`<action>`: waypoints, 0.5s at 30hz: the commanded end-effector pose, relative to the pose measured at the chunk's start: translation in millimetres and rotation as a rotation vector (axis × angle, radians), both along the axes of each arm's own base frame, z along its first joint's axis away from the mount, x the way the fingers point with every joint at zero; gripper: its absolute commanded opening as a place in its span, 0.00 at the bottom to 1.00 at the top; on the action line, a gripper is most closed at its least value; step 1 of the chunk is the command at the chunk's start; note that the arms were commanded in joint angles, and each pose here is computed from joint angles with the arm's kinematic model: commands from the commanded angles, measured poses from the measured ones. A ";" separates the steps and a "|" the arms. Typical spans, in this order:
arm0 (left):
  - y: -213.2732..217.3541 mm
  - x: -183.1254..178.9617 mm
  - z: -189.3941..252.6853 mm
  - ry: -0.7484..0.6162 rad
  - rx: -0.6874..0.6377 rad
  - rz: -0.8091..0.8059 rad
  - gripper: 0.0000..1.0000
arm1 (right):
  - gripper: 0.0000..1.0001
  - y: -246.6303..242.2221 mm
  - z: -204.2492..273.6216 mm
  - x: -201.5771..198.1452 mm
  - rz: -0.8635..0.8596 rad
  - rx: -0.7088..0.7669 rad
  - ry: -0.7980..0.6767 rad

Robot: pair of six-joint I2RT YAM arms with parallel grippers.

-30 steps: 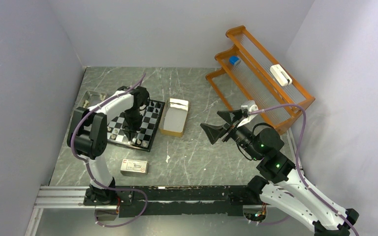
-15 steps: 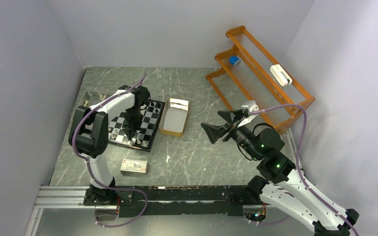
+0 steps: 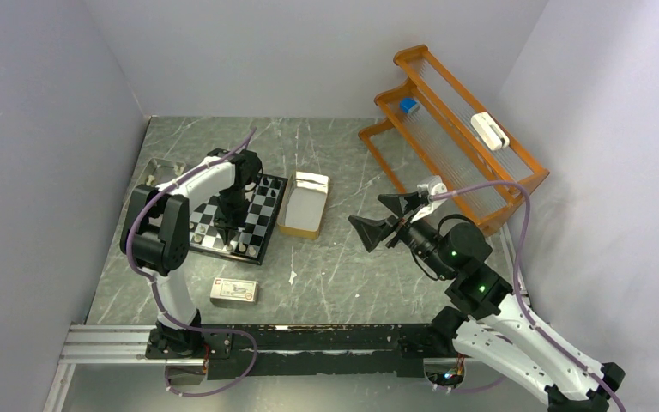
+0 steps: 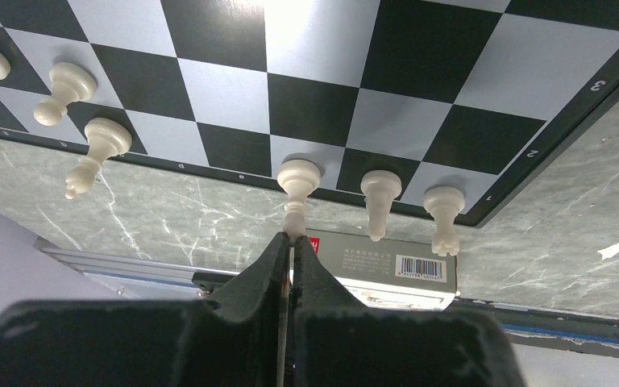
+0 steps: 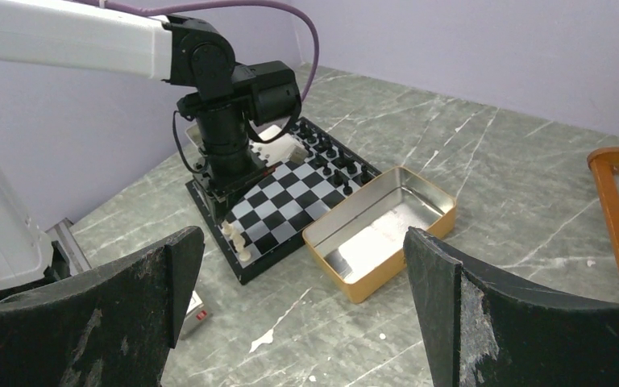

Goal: Set up the chess pieces on the board
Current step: Place the chess piece on the chessboard.

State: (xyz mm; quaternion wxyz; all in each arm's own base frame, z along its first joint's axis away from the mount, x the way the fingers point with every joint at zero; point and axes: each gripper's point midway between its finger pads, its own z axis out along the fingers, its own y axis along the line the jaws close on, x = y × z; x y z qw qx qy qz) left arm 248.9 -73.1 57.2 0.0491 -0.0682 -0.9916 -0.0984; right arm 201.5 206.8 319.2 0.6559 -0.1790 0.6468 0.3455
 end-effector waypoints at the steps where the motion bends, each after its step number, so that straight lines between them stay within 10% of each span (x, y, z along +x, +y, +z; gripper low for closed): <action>1: -5.7 6.5 -3.2 -0.018 -0.012 -0.011 0.06 | 1.00 -0.3 0.6 0.4 -0.002 -0.001 -0.018; 15: -9.6 6.3 -5.4 -0.021 -0.036 -0.013 0.05 | 1.00 -0.2 -0.5 -0.1 0.000 0.002 -0.014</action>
